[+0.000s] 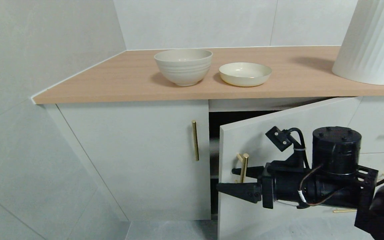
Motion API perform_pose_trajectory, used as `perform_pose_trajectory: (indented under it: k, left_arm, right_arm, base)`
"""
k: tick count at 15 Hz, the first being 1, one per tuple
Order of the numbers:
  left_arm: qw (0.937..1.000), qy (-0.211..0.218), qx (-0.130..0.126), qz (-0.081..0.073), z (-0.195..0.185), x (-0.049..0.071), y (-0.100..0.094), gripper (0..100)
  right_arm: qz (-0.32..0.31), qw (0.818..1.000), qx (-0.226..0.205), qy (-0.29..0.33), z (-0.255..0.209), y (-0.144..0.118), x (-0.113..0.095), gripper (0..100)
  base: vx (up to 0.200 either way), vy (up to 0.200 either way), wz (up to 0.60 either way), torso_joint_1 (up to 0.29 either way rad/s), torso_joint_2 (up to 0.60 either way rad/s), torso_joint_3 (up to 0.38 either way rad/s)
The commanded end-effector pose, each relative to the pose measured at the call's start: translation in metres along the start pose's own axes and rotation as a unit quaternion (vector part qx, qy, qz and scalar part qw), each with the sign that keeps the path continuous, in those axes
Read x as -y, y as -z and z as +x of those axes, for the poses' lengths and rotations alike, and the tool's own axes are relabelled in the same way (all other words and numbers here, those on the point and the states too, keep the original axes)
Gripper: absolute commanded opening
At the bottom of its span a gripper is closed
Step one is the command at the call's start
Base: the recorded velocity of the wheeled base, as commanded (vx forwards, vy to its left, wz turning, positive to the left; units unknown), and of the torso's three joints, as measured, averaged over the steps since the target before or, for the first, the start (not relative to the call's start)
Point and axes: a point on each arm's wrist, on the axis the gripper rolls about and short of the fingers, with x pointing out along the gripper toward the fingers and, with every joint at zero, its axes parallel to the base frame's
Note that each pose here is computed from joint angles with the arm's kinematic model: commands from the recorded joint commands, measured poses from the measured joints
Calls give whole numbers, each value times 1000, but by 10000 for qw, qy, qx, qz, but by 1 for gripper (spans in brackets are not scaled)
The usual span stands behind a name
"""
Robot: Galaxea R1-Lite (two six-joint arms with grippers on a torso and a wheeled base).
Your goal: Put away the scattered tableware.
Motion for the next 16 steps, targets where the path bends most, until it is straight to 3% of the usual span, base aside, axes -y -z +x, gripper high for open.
perform_pose_trajectory:
  k: [1,4,6,8,10,11,13,15,16]
  left_arm:
    - [10000,0,2,10,0,0,0,100]
    - [9996,-8,32,286,0,0,-1,100]
    - [9991,53,211,352,0,0,-4,100]
    - [9966,588,431,378,-7,3,-25,100]
    - [9906,1307,252,322,-9,6,-57,100]
    - [9800,1963,125,307,-3,8,-94,100]
    - [9566,2902,-143,209,24,11,-139,100]
    - [9358,3423,-839,44,69,13,-151,100]
    - [9181,3764,-1243,25,94,18,-149,100]
  right_arm:
    - [-162,9994,203,-223,-17,-7,-18,100]
    - [-194,9991,291,-250,-23,-11,-23,100]
    - [-191,9991,282,-254,-23,-10,-23,100]
    - [-191,9991,282,-254,-23,-10,-23,100]
    - [-186,9991,279,-245,-23,-10,-23,100]
    - [-168,9992,269,-250,-23,-9,-23,100]
    - [-160,9992,257,-245,-23,-8,-23,100]
    - [-136,9994,232,-236,-24,-7,-22,100]
    - [-139,9993,242,-232,-24,-7,-22,100]
  base:
    - [0,0,0,0,0,0]
    - [0,0,0,0,0,0]
    - [0,0,0,0,0,0]
    - [0,0,0,0,0,0]
    - [0,0,0,0,0,0]
    - [0,0,0,0,0,0]
    - [0,0,0,0,0,0]
    - [0,0,0,0,0,0]
    - [0,0,0,0,0,0]
